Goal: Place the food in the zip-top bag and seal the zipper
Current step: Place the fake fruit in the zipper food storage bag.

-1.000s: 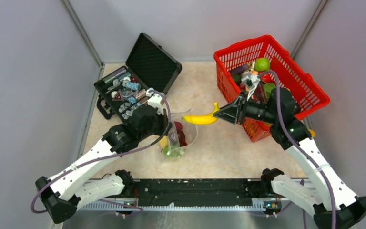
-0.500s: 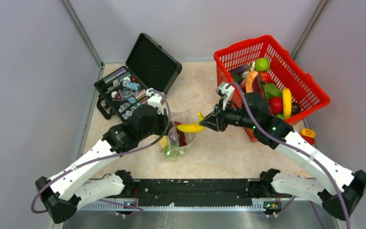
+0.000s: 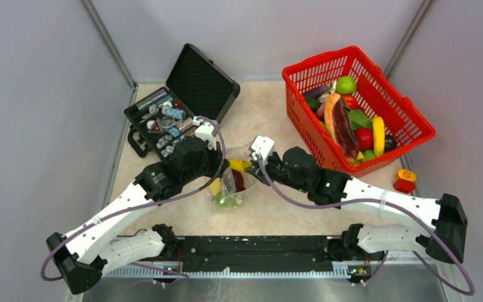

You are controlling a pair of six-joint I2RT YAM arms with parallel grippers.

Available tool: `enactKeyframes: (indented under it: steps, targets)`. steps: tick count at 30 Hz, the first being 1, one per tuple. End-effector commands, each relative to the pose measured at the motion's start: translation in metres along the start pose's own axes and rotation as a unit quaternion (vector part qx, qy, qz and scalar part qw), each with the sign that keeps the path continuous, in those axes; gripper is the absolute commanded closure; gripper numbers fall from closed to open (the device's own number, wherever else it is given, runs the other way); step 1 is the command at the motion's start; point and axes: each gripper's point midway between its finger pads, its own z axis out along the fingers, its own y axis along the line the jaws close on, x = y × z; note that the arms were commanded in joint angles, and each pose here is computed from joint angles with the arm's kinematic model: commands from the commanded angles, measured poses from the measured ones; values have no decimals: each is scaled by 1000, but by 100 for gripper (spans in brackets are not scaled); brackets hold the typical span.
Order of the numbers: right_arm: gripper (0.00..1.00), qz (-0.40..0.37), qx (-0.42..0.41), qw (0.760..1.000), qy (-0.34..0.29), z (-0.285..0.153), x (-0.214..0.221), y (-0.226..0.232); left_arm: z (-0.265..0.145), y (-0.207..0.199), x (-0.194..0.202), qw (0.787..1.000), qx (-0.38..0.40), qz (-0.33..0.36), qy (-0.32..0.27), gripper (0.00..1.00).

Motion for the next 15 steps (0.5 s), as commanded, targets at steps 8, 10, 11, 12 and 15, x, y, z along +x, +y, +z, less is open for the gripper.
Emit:
enactKeyframes:
  steps: [8,10,11,12,15]
  targets:
    - [87,-132,51,987,-81,22,-24,-12,-14,-14,-28,999,24,-7,-41,100]
    - [87,-135,52,987,-75,26,-21,-12,-15,-15,-29,999,24,-8,-43,100]
    - [86,-134,54,987,-73,28,-21,-13,-16,-15,-30,999,25,-9,-44,100]
    - [83,-133,54,987,-71,30,-20,-12,-16,-15,-31,999,26,-9,-46,100]
    - [66,-130,32,989,-66,38,-15,-4,-17,-16,-32,998,28,-9,-47,100]
